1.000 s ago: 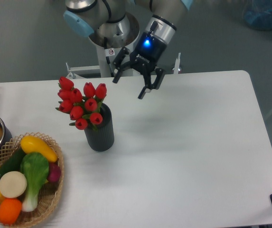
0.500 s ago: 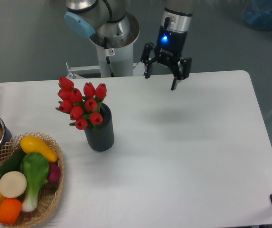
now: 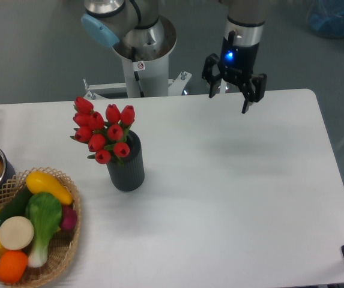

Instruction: Insert the flowers into the vase

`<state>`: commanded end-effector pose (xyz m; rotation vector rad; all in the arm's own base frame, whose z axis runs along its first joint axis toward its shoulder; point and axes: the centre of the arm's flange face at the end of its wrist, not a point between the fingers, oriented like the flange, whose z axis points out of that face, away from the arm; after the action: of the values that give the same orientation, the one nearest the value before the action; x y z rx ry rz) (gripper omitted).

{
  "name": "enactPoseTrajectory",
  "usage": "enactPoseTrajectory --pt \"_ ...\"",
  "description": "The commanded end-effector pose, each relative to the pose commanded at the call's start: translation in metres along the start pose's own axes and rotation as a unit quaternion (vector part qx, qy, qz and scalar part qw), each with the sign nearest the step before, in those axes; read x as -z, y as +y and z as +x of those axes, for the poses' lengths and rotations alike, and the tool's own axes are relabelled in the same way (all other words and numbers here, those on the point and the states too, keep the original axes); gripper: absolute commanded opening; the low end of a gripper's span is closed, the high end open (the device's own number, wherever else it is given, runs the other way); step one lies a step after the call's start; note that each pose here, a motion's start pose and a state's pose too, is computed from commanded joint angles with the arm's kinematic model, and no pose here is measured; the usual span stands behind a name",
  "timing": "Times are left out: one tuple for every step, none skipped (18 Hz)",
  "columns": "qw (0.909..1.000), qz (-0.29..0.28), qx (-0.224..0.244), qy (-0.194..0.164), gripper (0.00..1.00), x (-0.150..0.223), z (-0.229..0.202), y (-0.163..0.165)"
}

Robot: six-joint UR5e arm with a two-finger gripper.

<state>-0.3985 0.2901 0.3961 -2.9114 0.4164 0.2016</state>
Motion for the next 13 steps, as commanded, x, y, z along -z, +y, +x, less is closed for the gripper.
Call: enactPoseTrajectory --pt "1.0 -0.001 0.0 0.002 1.0 -0.003 0.0 0.0" --pt "1.0 -0.002 -0.002 0.005 1.0 -0.005 0.0 0.001" --pt "0.9999 -0.01 -0.001 0.008 1.0 -0.009 -0.001 0.003" --pt "0.9998 -0.019 -0.003 0.008 1.0 -0.01 -0.001 0.005" --pt "0.9996 -0.025 -0.003 0.01 1.0 -0.012 -0.002 0.006" --pt "0.9996 -0.026 -0.003 0.013 1.0 -0.016 -0.004 0.007" --pt "0.9995 -0.027 -0.001 0.016 1.0 -0.019 -0.006 0.007" --pt "0.9994 -0.03 -0.002 0.017 1.0 -0.021 -0.007 0.008" --pt "0.9992 -0.035 -0.002 0.021 1.0 -0.026 -0.009 0.01" --pt "0.9991 -0.037 -0.002 0.022 1.0 -0.028 -0.011 0.011" --pt "0.999 -0.038 -0.001 0.024 1.0 -0.032 -0.015 0.011" --pt "0.9987 -0.041 -0.001 0.029 1.0 -0.037 -0.02 0.013" --pt "0.998 -0.053 0.0 0.036 1.0 -0.045 -0.024 0.017"
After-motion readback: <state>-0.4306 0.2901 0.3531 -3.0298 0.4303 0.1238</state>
